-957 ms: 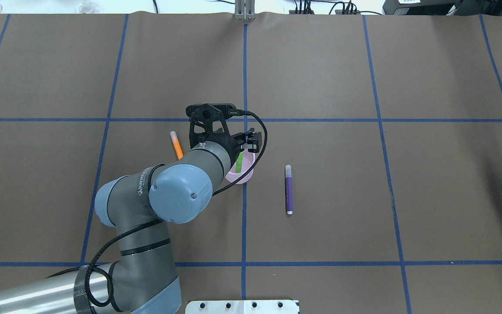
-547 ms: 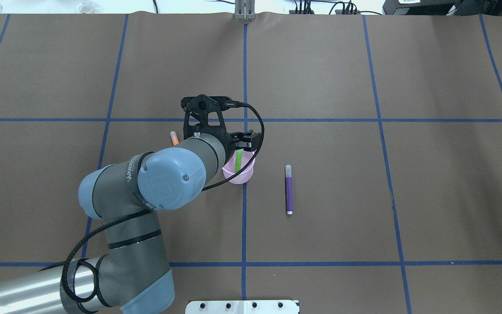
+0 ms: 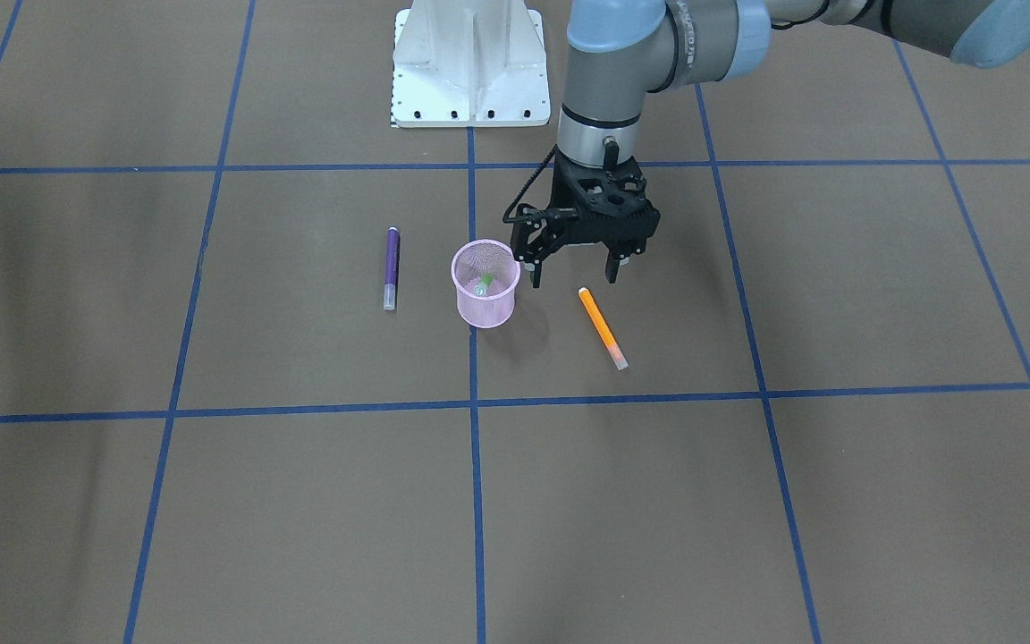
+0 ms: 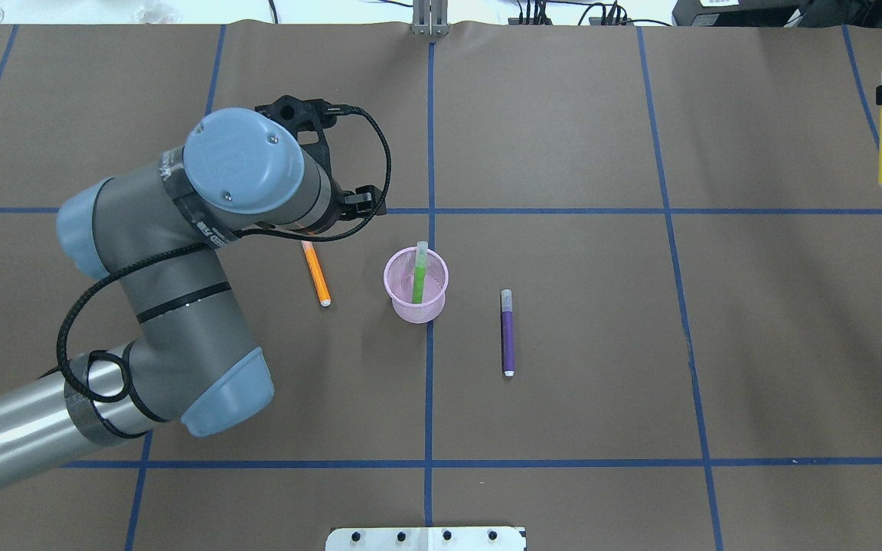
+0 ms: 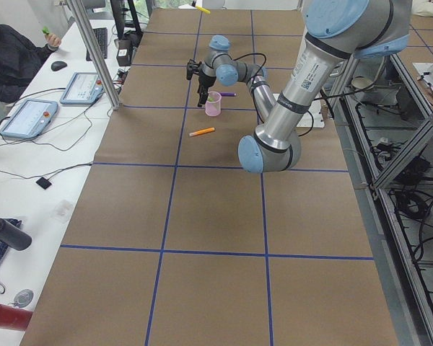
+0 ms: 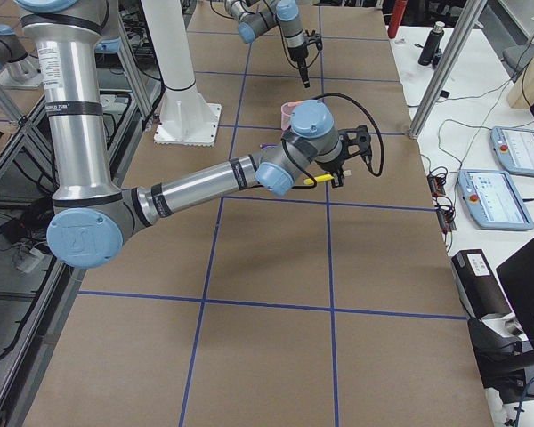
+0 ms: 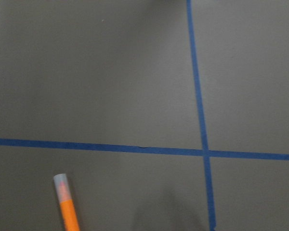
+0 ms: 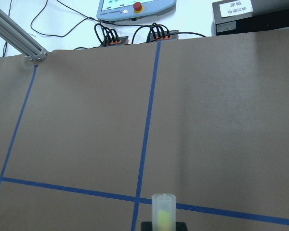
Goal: Collect pens into pen holder
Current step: 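Move left gripper over orange pen while right brings yellow highlighter in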
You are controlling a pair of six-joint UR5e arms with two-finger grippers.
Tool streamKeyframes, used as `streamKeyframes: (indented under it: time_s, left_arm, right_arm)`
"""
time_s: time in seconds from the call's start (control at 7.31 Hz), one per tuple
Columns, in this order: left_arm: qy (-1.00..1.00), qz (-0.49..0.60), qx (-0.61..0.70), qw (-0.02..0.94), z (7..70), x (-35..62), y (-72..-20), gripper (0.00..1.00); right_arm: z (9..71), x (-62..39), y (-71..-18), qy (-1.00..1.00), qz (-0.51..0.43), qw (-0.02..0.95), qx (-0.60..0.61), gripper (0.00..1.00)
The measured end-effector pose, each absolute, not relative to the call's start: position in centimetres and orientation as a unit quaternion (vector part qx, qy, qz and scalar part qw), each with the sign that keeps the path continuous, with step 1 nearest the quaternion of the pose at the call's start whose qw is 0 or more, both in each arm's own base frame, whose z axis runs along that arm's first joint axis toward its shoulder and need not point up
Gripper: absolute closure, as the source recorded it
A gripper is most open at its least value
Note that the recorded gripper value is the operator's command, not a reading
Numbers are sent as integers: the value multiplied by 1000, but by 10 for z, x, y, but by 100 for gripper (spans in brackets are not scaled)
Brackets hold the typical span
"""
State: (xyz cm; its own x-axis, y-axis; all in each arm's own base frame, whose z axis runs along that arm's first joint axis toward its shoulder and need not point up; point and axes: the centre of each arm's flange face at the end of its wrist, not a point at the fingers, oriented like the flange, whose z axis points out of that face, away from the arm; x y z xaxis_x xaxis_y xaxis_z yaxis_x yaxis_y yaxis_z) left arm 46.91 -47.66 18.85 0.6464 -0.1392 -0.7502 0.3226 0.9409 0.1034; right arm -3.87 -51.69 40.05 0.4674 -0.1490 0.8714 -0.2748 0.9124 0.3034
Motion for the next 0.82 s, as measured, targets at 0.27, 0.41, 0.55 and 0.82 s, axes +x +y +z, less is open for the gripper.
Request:
streamKeyframes:
  time_s: [0.27, 0.41, 0.55, 0.82]
  left_arm:
    - [378, -181, 60, 906, 226, 482, -502, 1]
    - [374, -204, 45, 904, 243, 495, -510, 3]
    - [370, -217, 36, 902, 258, 504, -516, 3]
    - [362, -224, 22, 905, 278, 517, -523, 5]
  right_arm:
    - [389, -45, -515, -515, 22, 823, 240, 100]
    - [384, -51, -514, -511, 14, 818, 265, 100]
    - [380, -59, -513, -509, 11, 812, 286, 100]
    - [369, -76, -511, -518, 26, 796, 313, 100]
